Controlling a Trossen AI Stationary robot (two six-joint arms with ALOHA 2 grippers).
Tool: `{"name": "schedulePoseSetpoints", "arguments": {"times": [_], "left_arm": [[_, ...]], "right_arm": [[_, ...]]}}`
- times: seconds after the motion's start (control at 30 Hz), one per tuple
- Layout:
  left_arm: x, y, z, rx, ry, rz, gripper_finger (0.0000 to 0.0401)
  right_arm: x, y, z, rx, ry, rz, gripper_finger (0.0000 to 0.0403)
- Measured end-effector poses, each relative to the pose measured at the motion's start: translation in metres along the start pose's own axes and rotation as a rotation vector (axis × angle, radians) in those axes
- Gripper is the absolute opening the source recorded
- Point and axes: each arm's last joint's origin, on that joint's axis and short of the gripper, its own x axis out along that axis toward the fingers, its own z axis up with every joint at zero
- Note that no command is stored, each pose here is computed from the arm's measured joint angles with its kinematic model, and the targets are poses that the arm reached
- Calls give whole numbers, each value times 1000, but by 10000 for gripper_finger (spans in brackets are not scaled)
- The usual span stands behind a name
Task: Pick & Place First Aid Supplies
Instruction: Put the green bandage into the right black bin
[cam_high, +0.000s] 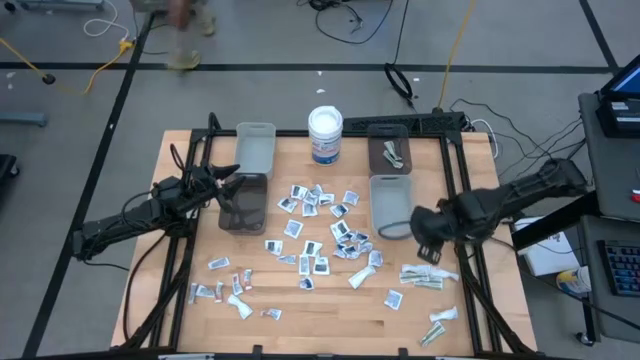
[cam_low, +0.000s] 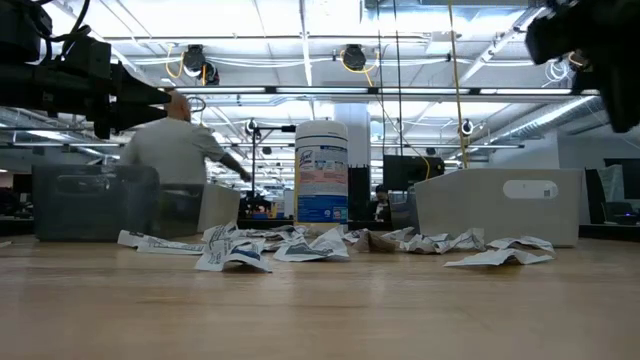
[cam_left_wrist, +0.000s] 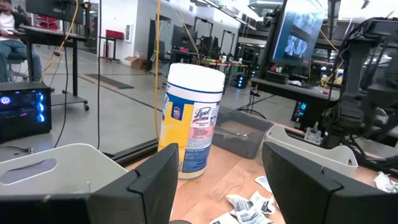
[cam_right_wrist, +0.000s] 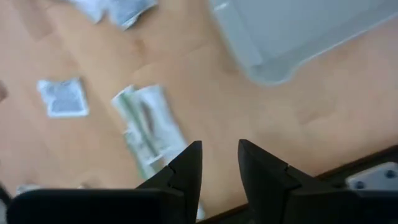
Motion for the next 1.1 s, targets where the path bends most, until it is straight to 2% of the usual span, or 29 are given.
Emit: {"name": "schedulePoseSetpoints", "arguments": {"times": [0.5, 0.9, 1.1], "left_arm": [[0, 0, 0, 0, 0, 0, 237], [0, 0, 0, 0, 0, 0, 237], [0, 0, 0, 0, 0, 0, 237]], "right_arm": [[15, 75, -47, -174, 38, 221, 93], [34, 115, -97, -247, 121, 282, 93], [42, 125, -116, -289, 141, 286, 93]]}}
